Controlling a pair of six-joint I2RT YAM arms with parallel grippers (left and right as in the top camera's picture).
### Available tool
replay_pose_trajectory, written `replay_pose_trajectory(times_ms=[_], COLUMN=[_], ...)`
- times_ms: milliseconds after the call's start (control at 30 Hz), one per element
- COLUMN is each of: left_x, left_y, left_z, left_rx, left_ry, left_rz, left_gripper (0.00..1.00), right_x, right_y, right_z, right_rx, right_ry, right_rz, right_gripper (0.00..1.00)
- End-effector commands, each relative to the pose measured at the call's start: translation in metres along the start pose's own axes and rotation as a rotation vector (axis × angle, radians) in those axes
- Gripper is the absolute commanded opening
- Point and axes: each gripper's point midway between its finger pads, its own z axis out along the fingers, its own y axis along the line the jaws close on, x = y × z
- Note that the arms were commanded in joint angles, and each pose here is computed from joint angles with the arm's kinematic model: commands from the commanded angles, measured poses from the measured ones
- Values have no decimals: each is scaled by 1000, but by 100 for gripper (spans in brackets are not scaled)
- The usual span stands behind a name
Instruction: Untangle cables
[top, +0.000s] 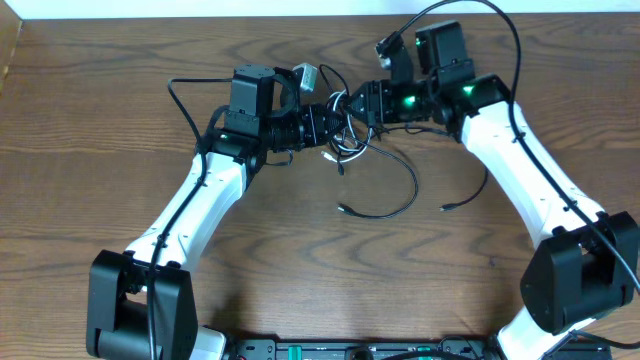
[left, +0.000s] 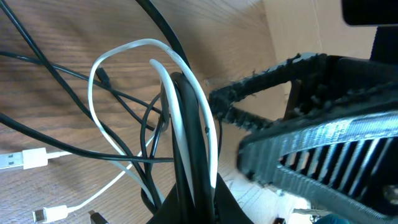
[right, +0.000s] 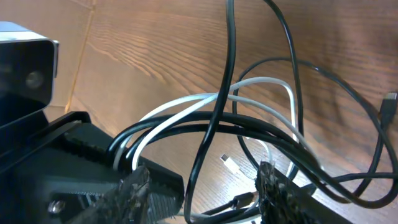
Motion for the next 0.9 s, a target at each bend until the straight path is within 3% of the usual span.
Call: replay_pose_trajectory(times_ms=[0,867], left_x=[-5,-3], left_y=[-15,-15], left_z=[-8,-8], left_rx=[44,42], left_ry=[-10,-5], left_rz=[14,10], left_gripper=[7,7], right_x=[0,13], right_y=[-4,-8], right_z=[6,41], right_rx=[38,11], right_ry=[-4,53], right_rz=[42,75], right_gripper=[51,49])
